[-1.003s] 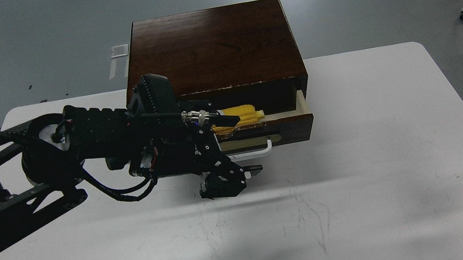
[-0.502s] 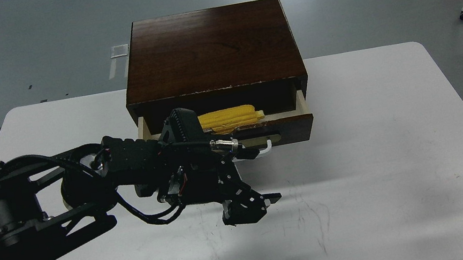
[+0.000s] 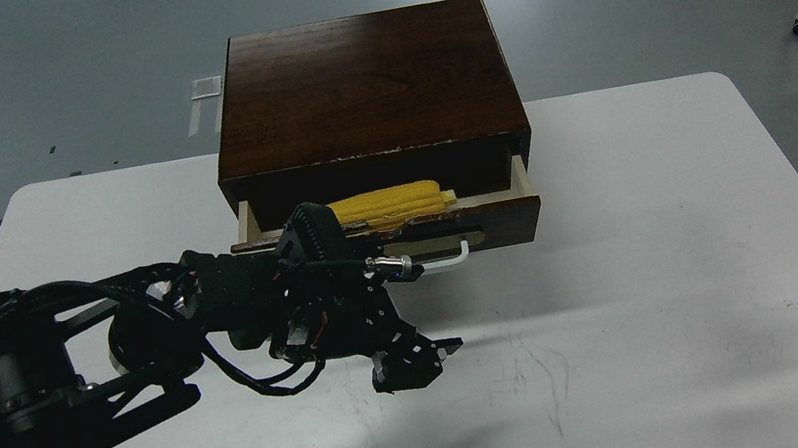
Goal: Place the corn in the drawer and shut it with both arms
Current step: 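Position the left gripper against the drawer front beside the white handle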
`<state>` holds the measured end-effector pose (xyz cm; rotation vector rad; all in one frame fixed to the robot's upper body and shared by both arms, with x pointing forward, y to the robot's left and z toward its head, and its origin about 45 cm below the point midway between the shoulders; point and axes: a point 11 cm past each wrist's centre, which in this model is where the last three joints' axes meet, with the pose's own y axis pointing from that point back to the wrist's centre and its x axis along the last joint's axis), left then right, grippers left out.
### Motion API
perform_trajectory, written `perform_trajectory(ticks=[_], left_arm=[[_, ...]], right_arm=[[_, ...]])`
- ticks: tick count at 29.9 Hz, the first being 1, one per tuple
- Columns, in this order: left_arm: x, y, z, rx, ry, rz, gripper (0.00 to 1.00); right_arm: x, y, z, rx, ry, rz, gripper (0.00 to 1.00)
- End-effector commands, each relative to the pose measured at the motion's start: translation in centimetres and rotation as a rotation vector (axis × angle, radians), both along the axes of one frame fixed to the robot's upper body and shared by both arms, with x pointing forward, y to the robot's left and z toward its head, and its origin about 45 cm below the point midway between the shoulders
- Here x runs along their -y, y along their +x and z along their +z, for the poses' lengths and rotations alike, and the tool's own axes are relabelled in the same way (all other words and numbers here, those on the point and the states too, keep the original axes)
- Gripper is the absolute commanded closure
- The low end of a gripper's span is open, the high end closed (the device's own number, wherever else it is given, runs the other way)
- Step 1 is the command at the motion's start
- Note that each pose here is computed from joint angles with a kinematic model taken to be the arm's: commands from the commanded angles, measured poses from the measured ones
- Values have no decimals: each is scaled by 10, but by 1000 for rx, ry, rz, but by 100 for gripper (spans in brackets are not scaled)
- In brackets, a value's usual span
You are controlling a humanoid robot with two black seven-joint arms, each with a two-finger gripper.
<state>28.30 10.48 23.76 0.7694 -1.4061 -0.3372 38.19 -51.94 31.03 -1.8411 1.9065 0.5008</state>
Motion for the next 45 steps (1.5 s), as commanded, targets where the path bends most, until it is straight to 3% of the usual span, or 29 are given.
perform_trajectory(ticks=[1,3,7,9,11,36,45], left_arm=[[0,-2,0,-8,-2,-11,22],[0,-4,0,-24,-5,-30,41],[-2,-5,0,-34,-4,-38,65],[-5,-4,0,-32,2,-32,90],[-6,-3,0,-31,3,-29,100],[-27,16,-3,25,57,45,100],[-22,25,13,73,56,33,100]], right_arm=[[1,0,0,-1,-9,-1,0],[1,0,-1,-2,-9,-1,0],[1,-1,-1,-4,-10,0,0],[1,-1,-1,-4,-9,-1,0],[1,-1,-1,-4,-10,0,0],[1,-1,-4,-9,-9,0,0],[1,-4,-8,-23,-29,8,0]])
